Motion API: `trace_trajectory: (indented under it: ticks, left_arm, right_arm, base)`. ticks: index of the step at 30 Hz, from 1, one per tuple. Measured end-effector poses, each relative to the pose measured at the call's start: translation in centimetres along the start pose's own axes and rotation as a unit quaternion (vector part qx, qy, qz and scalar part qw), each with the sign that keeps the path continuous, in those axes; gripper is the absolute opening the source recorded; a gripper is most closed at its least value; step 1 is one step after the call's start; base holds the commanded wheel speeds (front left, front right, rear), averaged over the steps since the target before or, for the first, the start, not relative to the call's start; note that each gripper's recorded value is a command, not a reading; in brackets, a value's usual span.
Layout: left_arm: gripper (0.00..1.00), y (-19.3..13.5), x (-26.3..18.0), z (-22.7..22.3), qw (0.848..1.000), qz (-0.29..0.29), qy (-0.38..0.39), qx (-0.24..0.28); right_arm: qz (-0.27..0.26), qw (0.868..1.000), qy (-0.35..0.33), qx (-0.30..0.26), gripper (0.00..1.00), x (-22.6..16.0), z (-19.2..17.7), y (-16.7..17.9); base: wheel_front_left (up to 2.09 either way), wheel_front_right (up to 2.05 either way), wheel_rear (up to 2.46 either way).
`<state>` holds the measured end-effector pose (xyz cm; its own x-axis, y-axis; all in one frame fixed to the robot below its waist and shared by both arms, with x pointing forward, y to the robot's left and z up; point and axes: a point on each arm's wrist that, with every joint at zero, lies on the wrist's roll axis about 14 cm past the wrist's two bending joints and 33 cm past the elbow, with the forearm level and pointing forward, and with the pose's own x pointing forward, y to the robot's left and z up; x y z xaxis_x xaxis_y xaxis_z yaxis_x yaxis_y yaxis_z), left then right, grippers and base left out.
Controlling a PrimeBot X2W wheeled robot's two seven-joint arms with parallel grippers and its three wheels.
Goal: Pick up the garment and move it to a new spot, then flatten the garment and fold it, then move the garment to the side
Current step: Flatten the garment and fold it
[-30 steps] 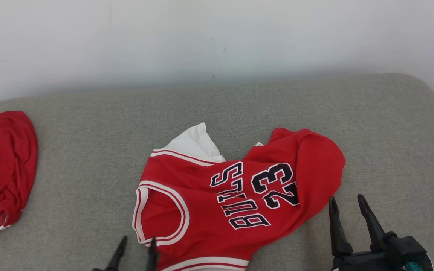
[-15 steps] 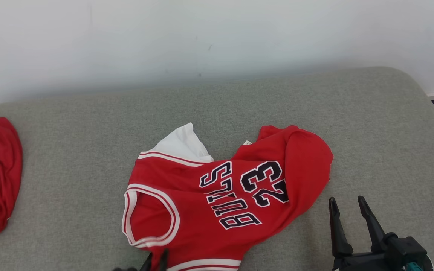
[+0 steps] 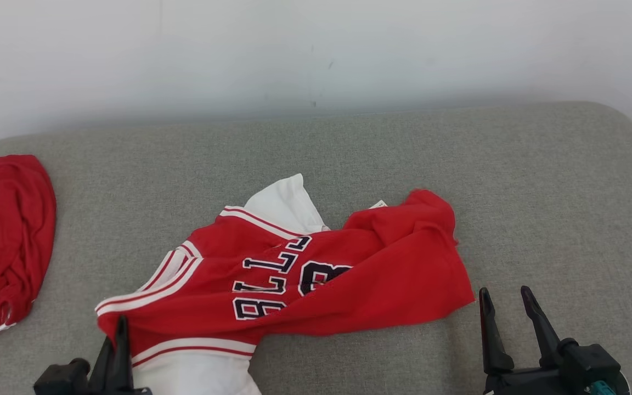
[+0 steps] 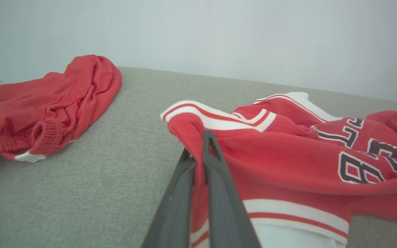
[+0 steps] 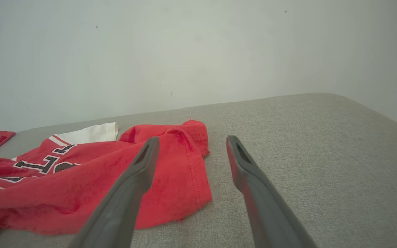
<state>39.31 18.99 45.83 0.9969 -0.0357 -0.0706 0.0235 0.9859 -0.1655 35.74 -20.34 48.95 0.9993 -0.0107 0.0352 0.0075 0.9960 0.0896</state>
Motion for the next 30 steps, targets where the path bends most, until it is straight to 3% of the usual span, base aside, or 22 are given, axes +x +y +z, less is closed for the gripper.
trace_trajectory:
  ticks: [2,3,4,5,12,22,30]
  left_arm:
    - [0.00,0.5,-0.4,-0.8,1.000,0.004,0.013,0.007]
    - [0.19,0.6,-0.5,-1.0,1.000,0.006,0.016,0.007]
    - [0.91,0.7,-0.5,-1.0,1.000,0.006,0.016,0.007]
    - [1.00,0.8,-0.5,-0.8,1.000,0.009,0.012,0.006]
    - [1.00,1.1,-1.0,2.0,0.999,0.023,-0.034,0.012]
    - [1.00,0.1,-2.0,6.6,0.992,0.010,-0.107,0.065]
    - [1.00,-1.1,-2.6,4.7,0.993,-0.015,-0.079,0.083]
  right_arm:
    - [-0.001,1.000,0.002,0.001,1.00,0.0,-0.1,0.0]
    - [-0.001,1.000,0.003,0.001,1.00,-0.1,-0.2,-0.1]
    - [-0.002,1.000,0.004,0.001,1.00,-0.1,-0.2,-0.1]
    - [-0.002,1.000,0.004,0.002,1.00,-0.1,-0.2,-0.1]
    - [-0.005,1.000,0.002,0.002,1.00,-0.1,-0.1,-0.3]
    - [0.005,1.000,-0.003,0.004,1.00,0.2,0.1,0.4]
    - [0.002,1.000,0.012,0.006,1.00,-0.1,-0.8,0.2]
  base:
    - [0.00,0.00,0.00]
    - [0.00,0.00,0.00]
    - [0.00,0.00,0.00]
    - [0.00,0.00,0.00]
    - [0.00,0.00,0.00]
    - [0.00,0.00,0.00]
    - [0.00,0.00,0.00]
